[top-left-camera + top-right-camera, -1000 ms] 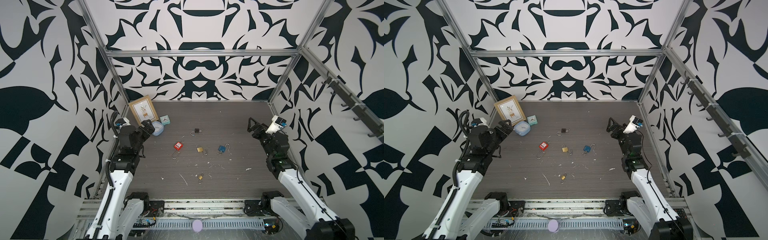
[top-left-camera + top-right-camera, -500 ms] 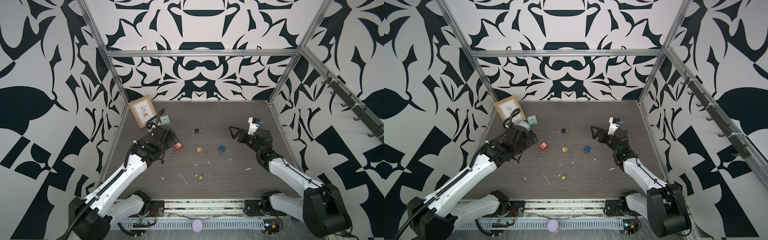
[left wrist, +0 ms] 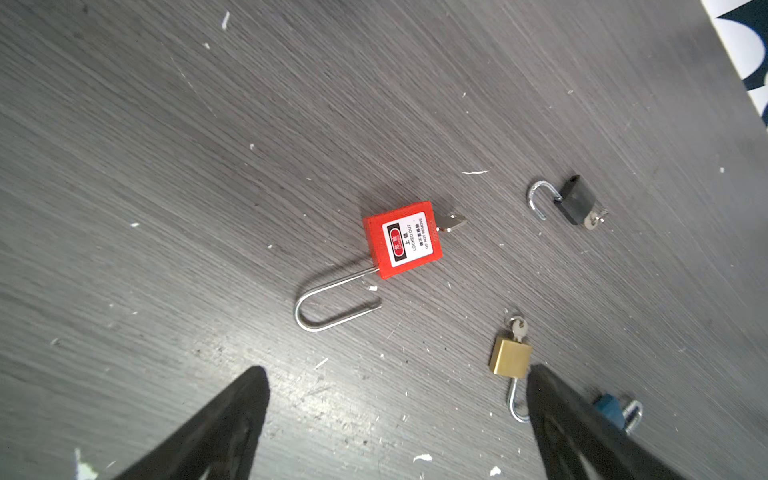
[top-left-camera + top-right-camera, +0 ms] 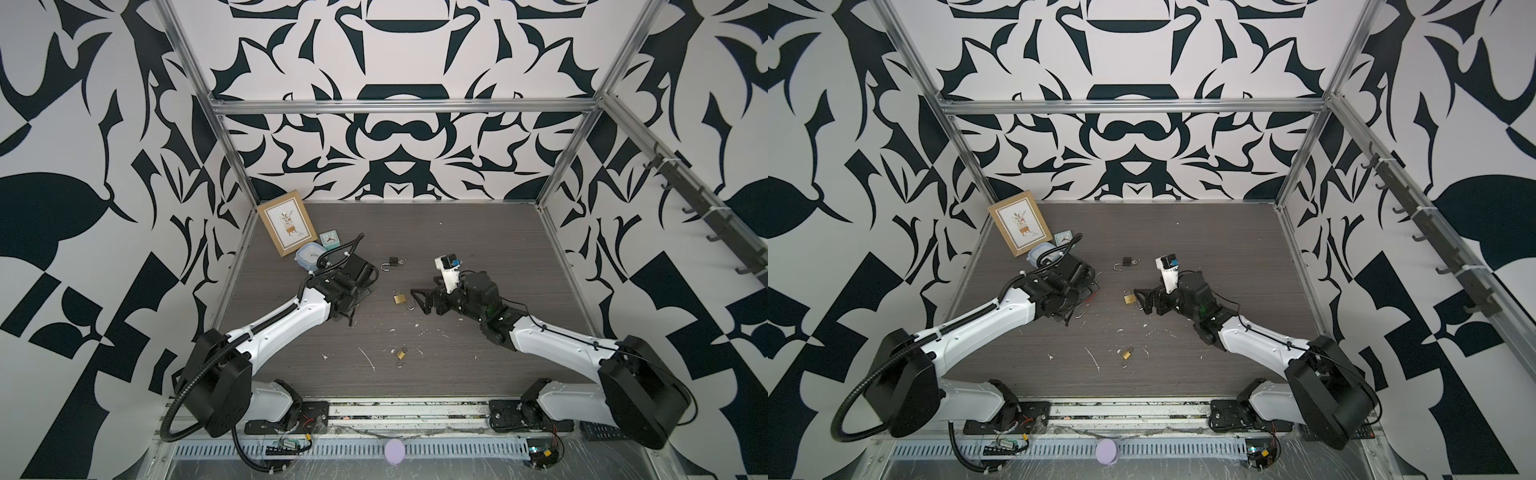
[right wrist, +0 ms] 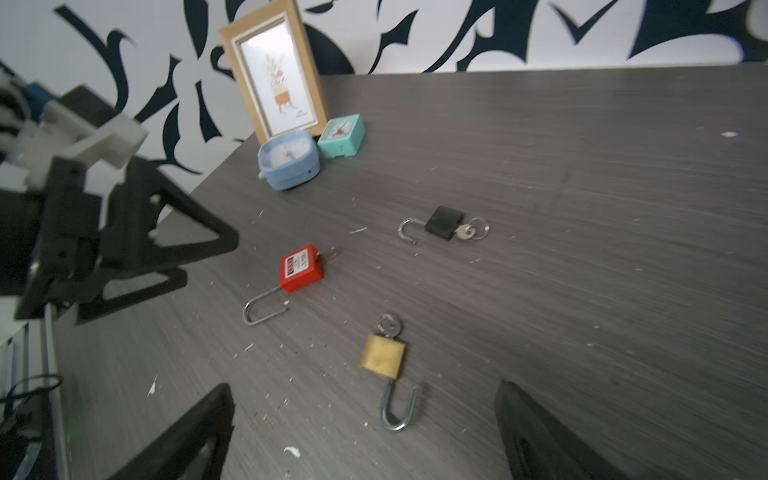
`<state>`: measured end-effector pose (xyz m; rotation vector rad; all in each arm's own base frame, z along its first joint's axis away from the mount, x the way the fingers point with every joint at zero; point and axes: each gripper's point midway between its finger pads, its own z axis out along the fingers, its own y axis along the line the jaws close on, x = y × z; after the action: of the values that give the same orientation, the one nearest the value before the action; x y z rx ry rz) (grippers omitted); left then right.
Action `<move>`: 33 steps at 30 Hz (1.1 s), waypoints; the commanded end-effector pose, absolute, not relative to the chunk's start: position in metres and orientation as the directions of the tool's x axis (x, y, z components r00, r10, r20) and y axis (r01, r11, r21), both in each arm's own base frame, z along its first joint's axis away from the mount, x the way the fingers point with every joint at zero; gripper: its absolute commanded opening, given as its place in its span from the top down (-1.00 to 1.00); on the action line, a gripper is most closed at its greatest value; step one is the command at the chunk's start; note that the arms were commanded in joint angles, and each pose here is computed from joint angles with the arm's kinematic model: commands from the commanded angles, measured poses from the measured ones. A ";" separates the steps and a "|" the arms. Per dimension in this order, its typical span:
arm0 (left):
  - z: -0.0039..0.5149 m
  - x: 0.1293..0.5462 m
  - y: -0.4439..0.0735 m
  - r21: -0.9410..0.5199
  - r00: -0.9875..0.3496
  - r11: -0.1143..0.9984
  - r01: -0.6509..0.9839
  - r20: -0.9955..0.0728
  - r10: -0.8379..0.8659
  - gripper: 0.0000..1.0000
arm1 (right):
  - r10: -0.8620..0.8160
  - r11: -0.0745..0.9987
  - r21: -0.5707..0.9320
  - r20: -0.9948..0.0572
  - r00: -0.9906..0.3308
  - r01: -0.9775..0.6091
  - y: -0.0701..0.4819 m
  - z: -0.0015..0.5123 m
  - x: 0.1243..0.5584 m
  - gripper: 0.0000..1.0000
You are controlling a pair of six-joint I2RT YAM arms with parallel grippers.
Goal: Lock with the key
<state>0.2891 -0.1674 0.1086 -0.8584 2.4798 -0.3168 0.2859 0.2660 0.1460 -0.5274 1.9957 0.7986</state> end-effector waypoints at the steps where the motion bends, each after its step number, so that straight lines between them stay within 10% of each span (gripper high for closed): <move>1: 0.109 0.302 -0.179 -0.429 -0.631 0.717 -0.549 -0.350 -0.692 -1.00 | -0.116 0.681 0.252 -0.890 -0.440 -0.688 0.279 0.147 0.284 -0.99; 33: 0.048 0.345 -0.214 -0.363 -0.609 0.682 -0.635 -0.308 -0.731 -0.95 | -0.183 0.677 0.171 -0.903 -0.388 -0.716 0.287 0.140 0.271 -0.98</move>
<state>0.3509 -0.2286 0.0554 -1.0406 2.4806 -0.3902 0.2662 0.2835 0.1255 -0.7073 1.9697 0.6934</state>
